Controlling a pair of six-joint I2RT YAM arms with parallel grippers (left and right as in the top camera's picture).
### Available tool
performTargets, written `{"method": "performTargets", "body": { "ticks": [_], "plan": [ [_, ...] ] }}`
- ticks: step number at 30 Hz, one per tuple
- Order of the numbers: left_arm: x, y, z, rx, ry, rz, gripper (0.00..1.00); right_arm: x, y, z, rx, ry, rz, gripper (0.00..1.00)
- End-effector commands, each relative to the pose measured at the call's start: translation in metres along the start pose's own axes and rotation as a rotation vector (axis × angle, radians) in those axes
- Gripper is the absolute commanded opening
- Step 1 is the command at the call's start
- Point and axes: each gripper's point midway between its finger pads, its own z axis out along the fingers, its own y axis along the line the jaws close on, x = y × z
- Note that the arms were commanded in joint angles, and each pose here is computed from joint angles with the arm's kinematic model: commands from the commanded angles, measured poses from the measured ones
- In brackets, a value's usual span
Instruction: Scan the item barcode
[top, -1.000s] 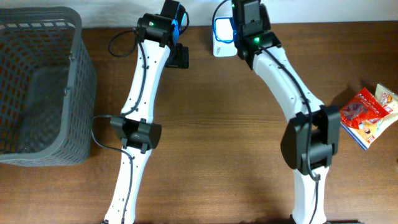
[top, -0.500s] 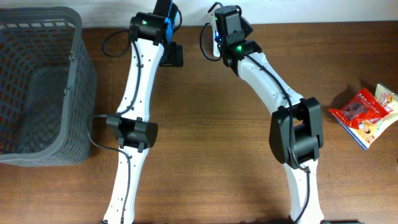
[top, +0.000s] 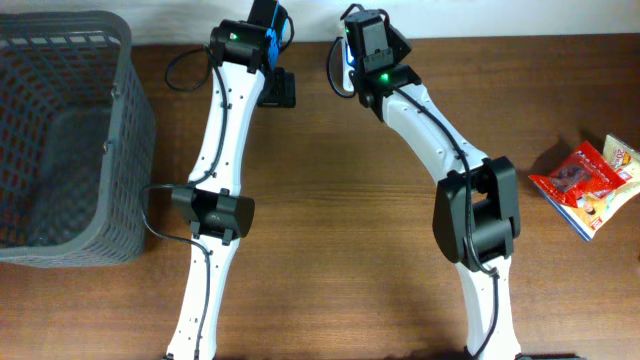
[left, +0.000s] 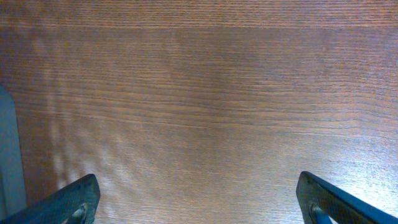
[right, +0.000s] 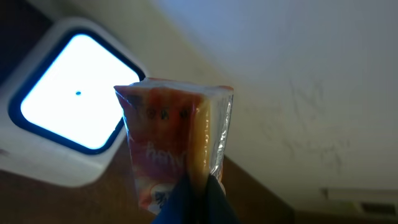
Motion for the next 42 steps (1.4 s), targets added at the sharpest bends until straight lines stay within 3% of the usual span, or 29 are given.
{"method": "performTargets", "body": {
  "ticks": [1,4,7,10,12,18,26,36,38,42],
  "plan": [
    [-0.002,0.003,-0.007,0.002,-0.012,-0.011,0.99,-0.007,-0.054,-0.035,0.083,0.001,0.133,0.04],
    [-0.002,0.003,-0.007,0.002,-0.012,-0.011,0.99,0.011,-0.101,-0.057,0.141,0.046,0.289,0.04],
    [-0.002,0.003,-0.007,0.002,-0.011,-0.011,0.99,0.058,-0.127,-0.067,0.118,0.164,0.464,0.04],
    [-0.001,0.003,-0.006,0.002,-0.009,-0.011,0.99,0.133,-0.146,-0.065,0.087,0.358,0.6,0.04],
    [0.0,-0.003,-0.006,0.032,0.002,-0.01,0.99,0.23,-0.156,-0.06,-0.01,0.602,0.835,0.04],
    [0.005,-0.005,0.0,0.038,0.028,-0.006,0.99,0.331,-0.17,-0.076,-0.107,0.827,1.185,0.04],
    [0.024,-0.005,0.024,0.009,0.13,0.012,0.99,0.443,-0.195,-0.119,0.001,1.068,1.378,0.04],
    [0.031,-0.011,0.028,0.044,0.166,0.013,0.99,0.51,-0.193,-0.145,0.107,1.224,1.408,0.04],
    [0.031,-0.014,0.028,0.057,0.17,0.012,0.99,0.518,-0.187,-0.148,0.103,1.25,1.413,0.45],
    [0.032,-0.013,0.028,0.056,0.17,0.013,0.99,0.52,-0.184,-0.147,0.09,1.25,1.426,0.49]
  ]
}}
